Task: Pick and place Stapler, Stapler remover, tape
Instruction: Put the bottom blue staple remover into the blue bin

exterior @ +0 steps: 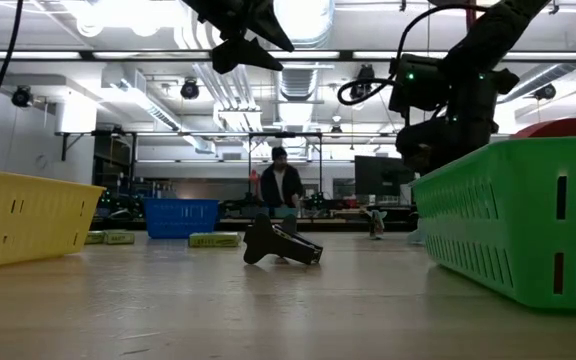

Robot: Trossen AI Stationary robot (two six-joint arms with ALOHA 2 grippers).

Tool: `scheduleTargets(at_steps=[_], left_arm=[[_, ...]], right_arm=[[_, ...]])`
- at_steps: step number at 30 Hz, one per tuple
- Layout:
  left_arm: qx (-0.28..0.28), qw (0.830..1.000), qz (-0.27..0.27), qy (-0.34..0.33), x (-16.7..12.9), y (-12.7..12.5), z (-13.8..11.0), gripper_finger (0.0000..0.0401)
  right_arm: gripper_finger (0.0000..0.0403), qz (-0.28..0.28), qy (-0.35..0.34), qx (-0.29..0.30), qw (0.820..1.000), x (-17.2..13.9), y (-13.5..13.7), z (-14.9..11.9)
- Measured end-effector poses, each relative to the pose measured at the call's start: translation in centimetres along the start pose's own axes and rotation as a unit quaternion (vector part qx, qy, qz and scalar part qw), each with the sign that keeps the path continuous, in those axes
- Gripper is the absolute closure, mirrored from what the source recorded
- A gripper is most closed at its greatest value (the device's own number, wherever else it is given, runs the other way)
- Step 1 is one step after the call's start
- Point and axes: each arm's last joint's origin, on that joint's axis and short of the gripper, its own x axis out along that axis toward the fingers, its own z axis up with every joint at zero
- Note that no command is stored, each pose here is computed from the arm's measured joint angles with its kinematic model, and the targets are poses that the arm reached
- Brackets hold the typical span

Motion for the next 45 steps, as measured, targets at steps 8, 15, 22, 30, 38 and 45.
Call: scheduleTargets(at_steps=[8,15,22,30,38,45], left_arm=[[0.001,1.0,0.0,0.0,0.0,0.0,0.0,0.0185],[0.001,1.0,0.0,0.0,0.0,0.0,0.0,0.0185],[-0.001,1.0,0.0,0.0,0.0,0.0,0.0,0.0185],[-0.001,1.0,-0.015,0.001,-0.2,-0.1,0.1,0.0185],[0.03,0.996,-0.082,-0.003,-1.8,-0.7,0.8,0.0185],[0.057,0.981,-0.182,-0.023,-4.6,-1.0,2.0,0.0185]], right_arm=[[0.0346,0.016,-0.018,-0.006,1.0,0.0,0.3,0.3],[0.0391,0.022,-0.025,-0.008,0.999,0.0,0.5,0.5],[0.0394,0.037,-0.04,0.002,0.999,-0.2,0.9,0.8],[0.0394,0.073,-0.075,-0.013,0.994,-2.3,2.7,2.1],[0.0394,0.132,-0.139,-0.051,0.98,-6.8,5.6,3.8],[0.0394,0.169,-0.233,-0.115,0.951,-12.9,7.6,4.4]])
